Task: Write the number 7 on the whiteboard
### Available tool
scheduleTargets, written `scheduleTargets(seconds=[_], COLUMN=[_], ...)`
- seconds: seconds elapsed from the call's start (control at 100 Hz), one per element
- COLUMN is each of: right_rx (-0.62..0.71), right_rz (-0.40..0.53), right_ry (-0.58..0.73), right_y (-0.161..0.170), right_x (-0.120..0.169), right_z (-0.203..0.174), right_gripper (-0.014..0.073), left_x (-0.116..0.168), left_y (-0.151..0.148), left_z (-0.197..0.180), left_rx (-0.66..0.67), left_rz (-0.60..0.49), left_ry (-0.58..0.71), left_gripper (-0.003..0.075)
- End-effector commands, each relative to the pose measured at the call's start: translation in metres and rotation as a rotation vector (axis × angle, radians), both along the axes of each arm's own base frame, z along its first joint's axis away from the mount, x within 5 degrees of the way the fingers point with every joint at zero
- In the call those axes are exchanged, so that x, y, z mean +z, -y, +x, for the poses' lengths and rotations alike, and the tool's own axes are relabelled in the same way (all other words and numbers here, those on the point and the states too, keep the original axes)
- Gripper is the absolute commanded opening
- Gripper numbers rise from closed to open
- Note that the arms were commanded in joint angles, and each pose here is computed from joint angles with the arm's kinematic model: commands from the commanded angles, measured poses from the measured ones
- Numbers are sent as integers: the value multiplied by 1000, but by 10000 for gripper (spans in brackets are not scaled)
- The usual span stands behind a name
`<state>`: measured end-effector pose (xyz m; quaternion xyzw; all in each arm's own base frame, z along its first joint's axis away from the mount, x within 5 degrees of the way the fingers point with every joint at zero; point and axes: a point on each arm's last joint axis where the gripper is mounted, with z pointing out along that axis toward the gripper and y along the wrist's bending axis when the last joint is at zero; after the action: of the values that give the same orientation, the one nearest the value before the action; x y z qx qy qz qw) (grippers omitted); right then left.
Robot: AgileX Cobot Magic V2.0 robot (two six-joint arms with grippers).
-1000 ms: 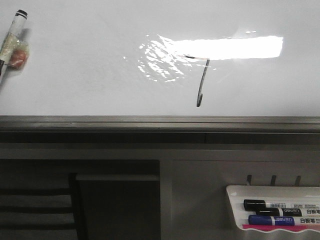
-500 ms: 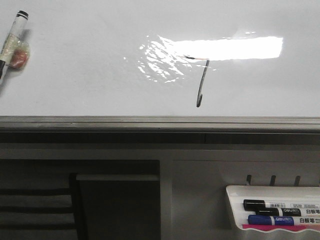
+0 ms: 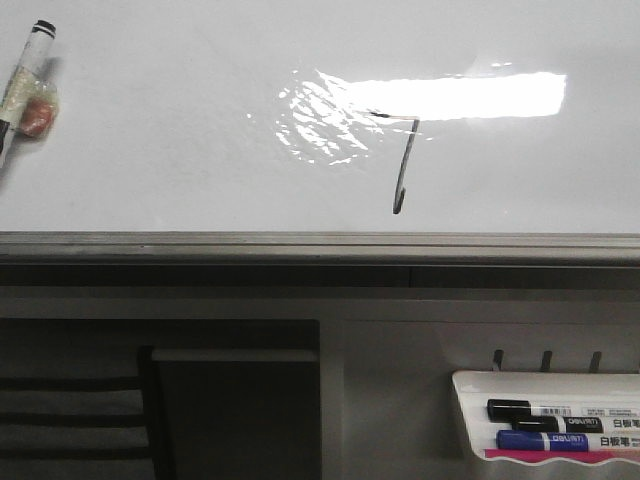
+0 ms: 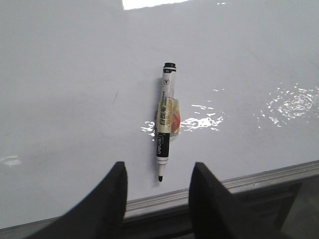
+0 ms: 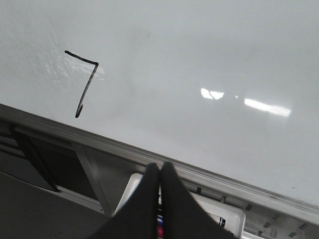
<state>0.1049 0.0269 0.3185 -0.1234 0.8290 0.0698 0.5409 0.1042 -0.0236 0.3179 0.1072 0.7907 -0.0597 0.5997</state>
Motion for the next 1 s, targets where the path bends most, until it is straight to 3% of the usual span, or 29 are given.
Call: scheduleTargets(seconds=[0.0,0.17,0.71,0.99], right_rx=[-20,-20,-20,-20], right_rz=[26,26,26,26], right_ry=[108,108,108,108], right_y=[1,1,1,1], right_x=[16,16,16,16], right_z=[3,3,3,3], right_gripper=[-71,-71,-71,-71], left_x=[17,17,16,-29], left_y=[-1,0,-1,-16], left_z=[1,1,-2,-32], left_rx=[15,14,14,139], left_rz=[-34,-54,-56,-44], left_ry=[111,107,119,243], left_gripper=[140,-22,-20,-20])
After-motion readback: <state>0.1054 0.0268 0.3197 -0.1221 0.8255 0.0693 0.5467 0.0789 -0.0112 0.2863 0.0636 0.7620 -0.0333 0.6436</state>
